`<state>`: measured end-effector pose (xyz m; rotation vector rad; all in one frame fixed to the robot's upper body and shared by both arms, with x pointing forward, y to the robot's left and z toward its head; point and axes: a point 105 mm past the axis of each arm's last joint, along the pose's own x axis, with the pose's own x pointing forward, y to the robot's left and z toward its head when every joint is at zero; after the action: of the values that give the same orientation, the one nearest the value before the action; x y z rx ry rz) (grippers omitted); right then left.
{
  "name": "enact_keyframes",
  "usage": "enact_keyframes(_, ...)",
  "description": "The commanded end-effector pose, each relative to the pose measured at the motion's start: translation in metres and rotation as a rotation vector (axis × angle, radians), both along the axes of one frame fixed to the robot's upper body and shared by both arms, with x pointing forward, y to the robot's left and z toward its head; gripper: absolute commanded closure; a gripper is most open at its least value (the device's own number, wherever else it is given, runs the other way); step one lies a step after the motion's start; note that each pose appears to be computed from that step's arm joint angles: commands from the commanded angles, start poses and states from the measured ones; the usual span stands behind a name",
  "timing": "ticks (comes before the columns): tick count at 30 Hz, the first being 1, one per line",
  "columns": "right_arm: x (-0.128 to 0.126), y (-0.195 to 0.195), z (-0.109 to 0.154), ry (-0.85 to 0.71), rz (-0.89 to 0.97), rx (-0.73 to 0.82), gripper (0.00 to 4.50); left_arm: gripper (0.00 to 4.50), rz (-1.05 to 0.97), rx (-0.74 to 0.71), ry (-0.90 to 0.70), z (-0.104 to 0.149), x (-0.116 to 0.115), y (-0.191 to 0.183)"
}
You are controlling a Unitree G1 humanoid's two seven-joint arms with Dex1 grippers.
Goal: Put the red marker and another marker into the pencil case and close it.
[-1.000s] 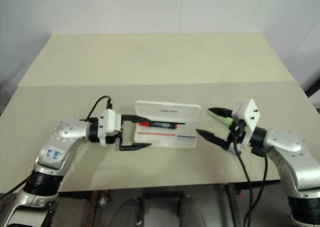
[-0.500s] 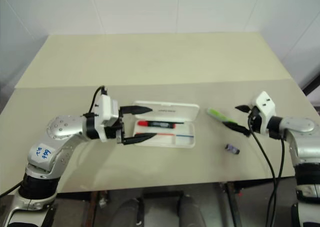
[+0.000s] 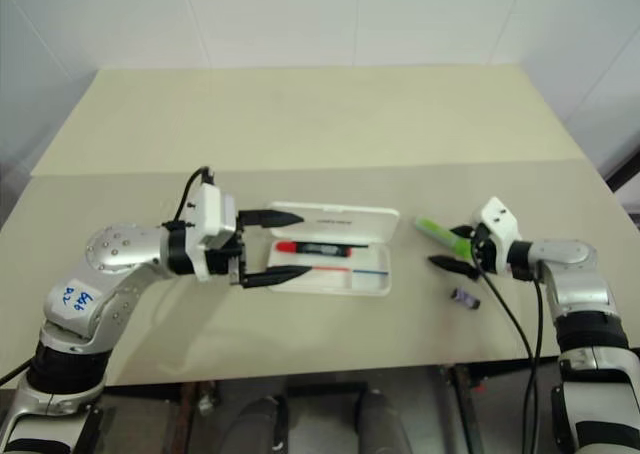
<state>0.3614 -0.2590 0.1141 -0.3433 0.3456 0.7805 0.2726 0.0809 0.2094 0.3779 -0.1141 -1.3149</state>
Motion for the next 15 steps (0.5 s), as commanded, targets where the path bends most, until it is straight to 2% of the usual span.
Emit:
enact_keyframes(1, 0.001, -0.015, -0.006, 0.024, -0.056, -0.031, 1.25, 0.55, -0.038, -0.009, -0.080, 0.018, -0.007, -0.002)
enact_keyframes(7, -0.001, -0.021, -0.008, 0.037, -0.066, -0.039, 3.30, 0.55, -0.061, 0.003, -0.087, 0.018, -0.006, -0.004)
enact_keyframes(15, -0.003, -0.040, -0.004, 0.016, -0.144, -0.101, 3.39, 0.55, -0.094, 0.018, -0.084, 0.015, -0.005, -0.006)
